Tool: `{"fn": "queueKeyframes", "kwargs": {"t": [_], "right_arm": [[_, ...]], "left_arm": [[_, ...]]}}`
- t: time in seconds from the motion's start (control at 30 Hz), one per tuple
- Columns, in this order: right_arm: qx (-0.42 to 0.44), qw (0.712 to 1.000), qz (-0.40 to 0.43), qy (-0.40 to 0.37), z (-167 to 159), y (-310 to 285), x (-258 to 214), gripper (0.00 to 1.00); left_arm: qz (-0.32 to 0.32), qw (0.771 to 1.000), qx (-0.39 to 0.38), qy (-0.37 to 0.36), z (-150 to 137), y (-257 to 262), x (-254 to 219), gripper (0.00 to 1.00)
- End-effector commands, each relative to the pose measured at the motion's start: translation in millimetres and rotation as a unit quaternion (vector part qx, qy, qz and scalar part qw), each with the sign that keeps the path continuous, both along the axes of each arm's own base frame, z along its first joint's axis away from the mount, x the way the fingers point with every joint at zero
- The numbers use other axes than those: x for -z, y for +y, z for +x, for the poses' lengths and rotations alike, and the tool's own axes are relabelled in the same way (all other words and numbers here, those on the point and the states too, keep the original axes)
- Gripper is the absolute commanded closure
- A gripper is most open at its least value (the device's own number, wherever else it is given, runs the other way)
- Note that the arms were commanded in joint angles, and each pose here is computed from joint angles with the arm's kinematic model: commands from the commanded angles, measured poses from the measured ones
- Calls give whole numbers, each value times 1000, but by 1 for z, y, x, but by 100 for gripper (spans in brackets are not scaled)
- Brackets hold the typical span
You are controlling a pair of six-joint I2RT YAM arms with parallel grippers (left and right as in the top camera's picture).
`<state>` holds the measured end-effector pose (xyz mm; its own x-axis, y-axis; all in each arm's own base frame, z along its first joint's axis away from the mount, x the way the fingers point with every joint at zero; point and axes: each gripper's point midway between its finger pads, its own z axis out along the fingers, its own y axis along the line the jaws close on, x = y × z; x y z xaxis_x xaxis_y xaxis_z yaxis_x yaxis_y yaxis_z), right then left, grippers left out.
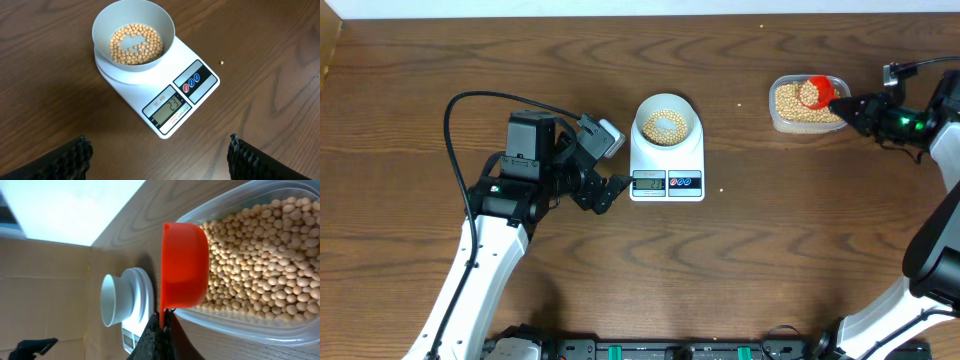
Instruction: Scoop item into bowl and weigh 50g on scale
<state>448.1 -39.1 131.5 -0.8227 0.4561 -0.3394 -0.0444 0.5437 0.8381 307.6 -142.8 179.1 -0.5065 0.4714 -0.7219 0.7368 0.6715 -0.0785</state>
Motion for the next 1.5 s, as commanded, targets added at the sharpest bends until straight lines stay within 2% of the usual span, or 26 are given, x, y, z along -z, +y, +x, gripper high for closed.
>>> {"fn": "queueKeyframes", "kwargs": {"t": [0.0,0.9,1.47], "right_arm": [[-12,999,30,-9,-4,2,-2,99],[-62,993,80,-60,-10,19,-25,99],[-134,985,101,-33,-7,96,-29,99]], "left_arm": [[-3,1000,-1,1,-2,0,-1,11],[-4,1000,-1,1,-2,0,-1,11],[-4,1000,-1,1,-2,0,-1,11]]}}
